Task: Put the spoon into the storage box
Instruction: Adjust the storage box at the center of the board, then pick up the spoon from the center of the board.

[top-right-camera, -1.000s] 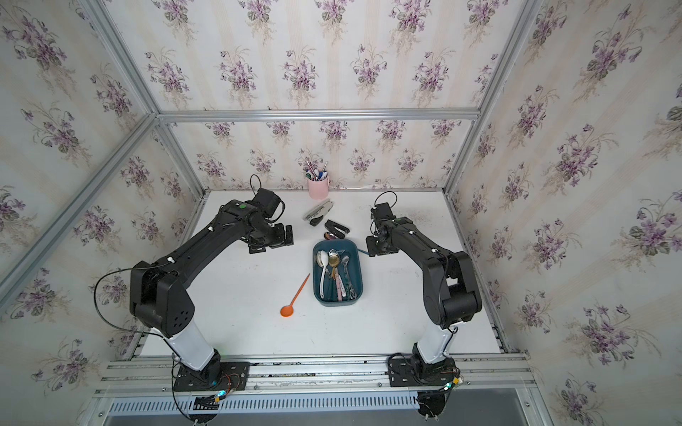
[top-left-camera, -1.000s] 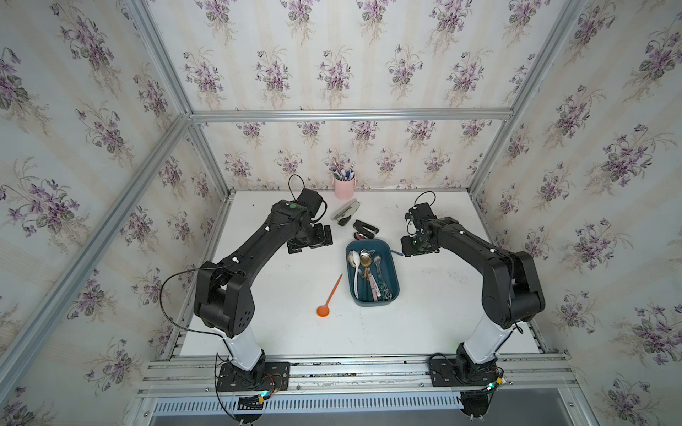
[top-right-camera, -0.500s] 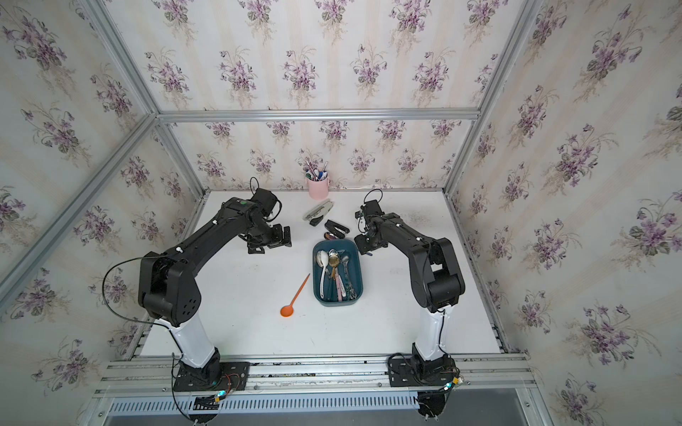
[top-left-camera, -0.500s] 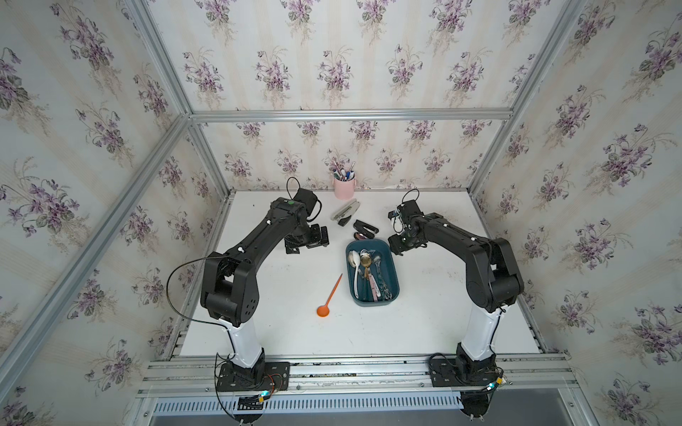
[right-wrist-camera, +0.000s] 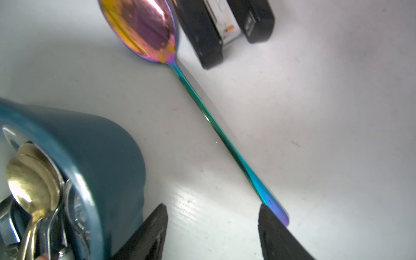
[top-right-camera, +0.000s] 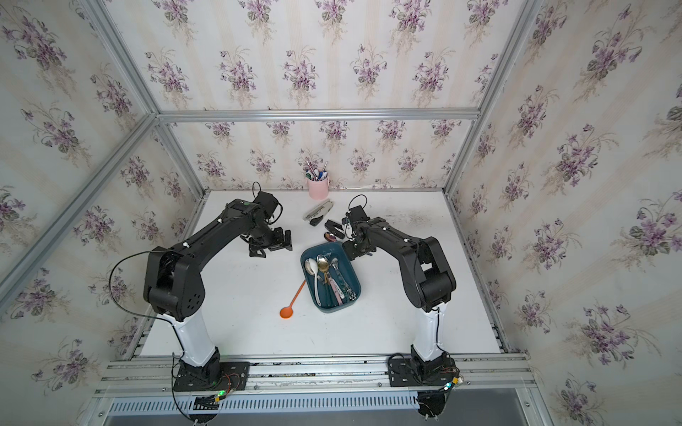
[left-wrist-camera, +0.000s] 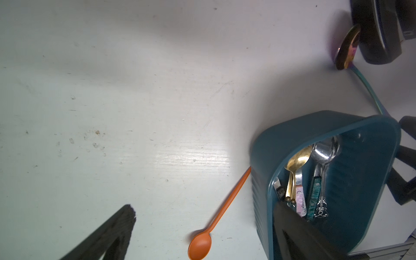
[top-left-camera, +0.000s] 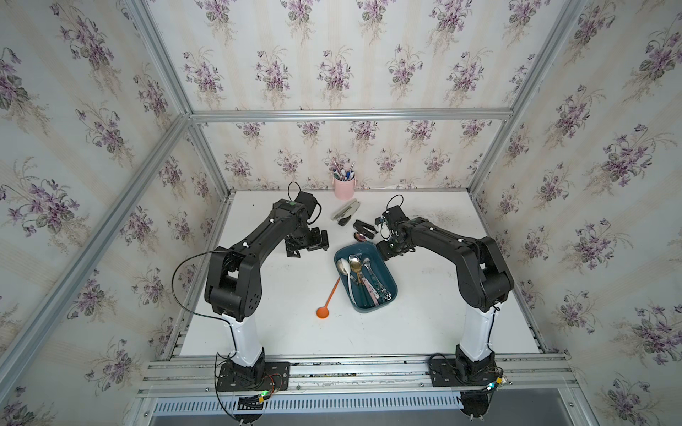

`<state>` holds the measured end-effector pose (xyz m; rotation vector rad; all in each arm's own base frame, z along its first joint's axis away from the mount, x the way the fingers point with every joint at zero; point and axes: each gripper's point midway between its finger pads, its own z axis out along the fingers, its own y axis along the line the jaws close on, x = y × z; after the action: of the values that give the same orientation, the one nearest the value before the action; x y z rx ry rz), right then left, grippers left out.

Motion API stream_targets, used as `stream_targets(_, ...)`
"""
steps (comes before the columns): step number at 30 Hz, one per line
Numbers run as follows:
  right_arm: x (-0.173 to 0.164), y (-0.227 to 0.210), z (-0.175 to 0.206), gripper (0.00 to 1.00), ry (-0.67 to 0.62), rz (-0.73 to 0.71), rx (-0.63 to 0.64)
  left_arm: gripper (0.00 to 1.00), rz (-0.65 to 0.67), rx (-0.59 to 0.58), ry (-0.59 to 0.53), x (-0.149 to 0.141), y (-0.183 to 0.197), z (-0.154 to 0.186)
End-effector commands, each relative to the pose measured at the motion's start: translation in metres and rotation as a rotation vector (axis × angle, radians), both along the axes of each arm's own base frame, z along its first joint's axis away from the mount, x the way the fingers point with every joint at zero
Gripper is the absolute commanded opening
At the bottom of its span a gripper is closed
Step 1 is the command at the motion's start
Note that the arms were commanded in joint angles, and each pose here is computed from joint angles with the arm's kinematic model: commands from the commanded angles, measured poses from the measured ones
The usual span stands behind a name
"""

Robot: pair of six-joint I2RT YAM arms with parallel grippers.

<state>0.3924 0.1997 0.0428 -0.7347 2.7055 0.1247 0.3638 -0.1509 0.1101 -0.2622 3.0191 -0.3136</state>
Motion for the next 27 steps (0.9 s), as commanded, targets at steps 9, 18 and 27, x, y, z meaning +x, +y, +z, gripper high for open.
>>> stream_targets(9,0.035,0.004,-0.007,0.61,-0.068,0.144,-0.056,1.00,-0.008,0.001,0.018,-0.005,0.004,0.000)
stream_targets(18,0.049,0.008,-0.019,0.53,-0.055,0.198,-0.023,1.00,0.003,0.003,0.016,-0.008,0.009,0.002)
stream_targets(27,0.034,-0.001,-0.039,0.43,0.005,0.206,-0.035,1.00,0.013,-0.002,0.026,-0.009,0.011,-0.001)
